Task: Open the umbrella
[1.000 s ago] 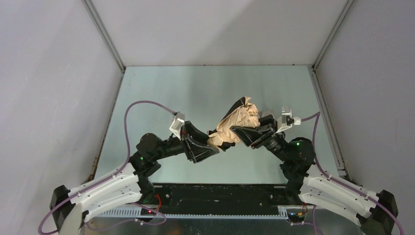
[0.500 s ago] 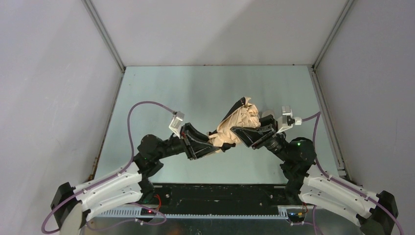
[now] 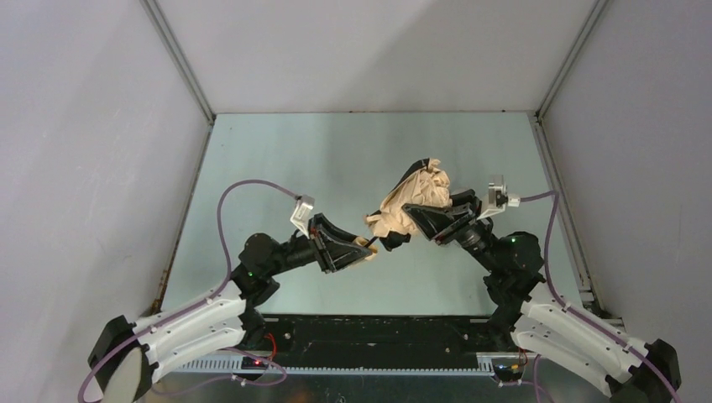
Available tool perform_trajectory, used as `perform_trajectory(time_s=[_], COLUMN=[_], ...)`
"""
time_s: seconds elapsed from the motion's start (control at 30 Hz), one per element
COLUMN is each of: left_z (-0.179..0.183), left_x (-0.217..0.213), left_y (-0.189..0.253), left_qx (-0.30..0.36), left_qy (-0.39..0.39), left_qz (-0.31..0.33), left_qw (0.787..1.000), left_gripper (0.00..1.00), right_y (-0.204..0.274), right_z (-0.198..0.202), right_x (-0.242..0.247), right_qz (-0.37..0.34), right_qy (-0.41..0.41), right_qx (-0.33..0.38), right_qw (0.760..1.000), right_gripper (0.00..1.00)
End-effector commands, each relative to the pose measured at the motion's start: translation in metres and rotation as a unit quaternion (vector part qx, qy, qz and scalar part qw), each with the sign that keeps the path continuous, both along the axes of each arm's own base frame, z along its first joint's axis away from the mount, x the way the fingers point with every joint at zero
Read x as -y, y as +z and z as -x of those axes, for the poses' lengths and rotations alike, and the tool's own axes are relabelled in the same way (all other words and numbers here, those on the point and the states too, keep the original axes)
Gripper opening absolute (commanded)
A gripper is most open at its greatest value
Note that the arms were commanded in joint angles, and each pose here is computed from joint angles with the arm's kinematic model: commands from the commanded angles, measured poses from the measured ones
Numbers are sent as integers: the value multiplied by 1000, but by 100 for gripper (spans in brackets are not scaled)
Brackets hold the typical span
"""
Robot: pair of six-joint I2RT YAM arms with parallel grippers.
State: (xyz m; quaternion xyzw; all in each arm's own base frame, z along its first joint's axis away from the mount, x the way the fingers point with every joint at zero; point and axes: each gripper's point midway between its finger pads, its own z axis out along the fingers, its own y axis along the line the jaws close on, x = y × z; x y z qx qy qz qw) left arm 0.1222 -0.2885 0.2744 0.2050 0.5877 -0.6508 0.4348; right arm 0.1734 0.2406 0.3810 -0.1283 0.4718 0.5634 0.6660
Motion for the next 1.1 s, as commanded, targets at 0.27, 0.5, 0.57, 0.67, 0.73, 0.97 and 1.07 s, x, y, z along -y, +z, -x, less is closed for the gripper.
perform_trajectory(time_s=[0.27,0.5,0.57,0.67,0.73,0.97,1.07], left_z=[-21,-36,-36,-34,-32,-52,-66], left_x=[-28,-42,-41,-38,-34,-38,-46], left_y=[-53,-77,-74,-65,-58,-46,-37], left_qx=[13,19,26,36,41,39,55], left_qy=[71,128,126,115,103,148,197], left_qz=[-79,-120,-120,-112,-105,-135,-153], left_qw=[994,984,984,986,988,979,967], left_gripper=[0,0,0,0,1,79,86], right_y=[96,122,122,115,110,101,97], right_z=[-40,-43,-43,-47,-48,-49,-50], right_x=[109,127,122,109,101,95,93], right_qz=[-26,-19,-18,-18,-19,-20,-16], right_qy=[-254,-279,-260,-223,-197,-179,-180], right_qx=[114,133,131,111,104,89,78], right_qw=[960,951,956,968,975,980,980], right_gripper=[0,0,0,0,0,0,0])
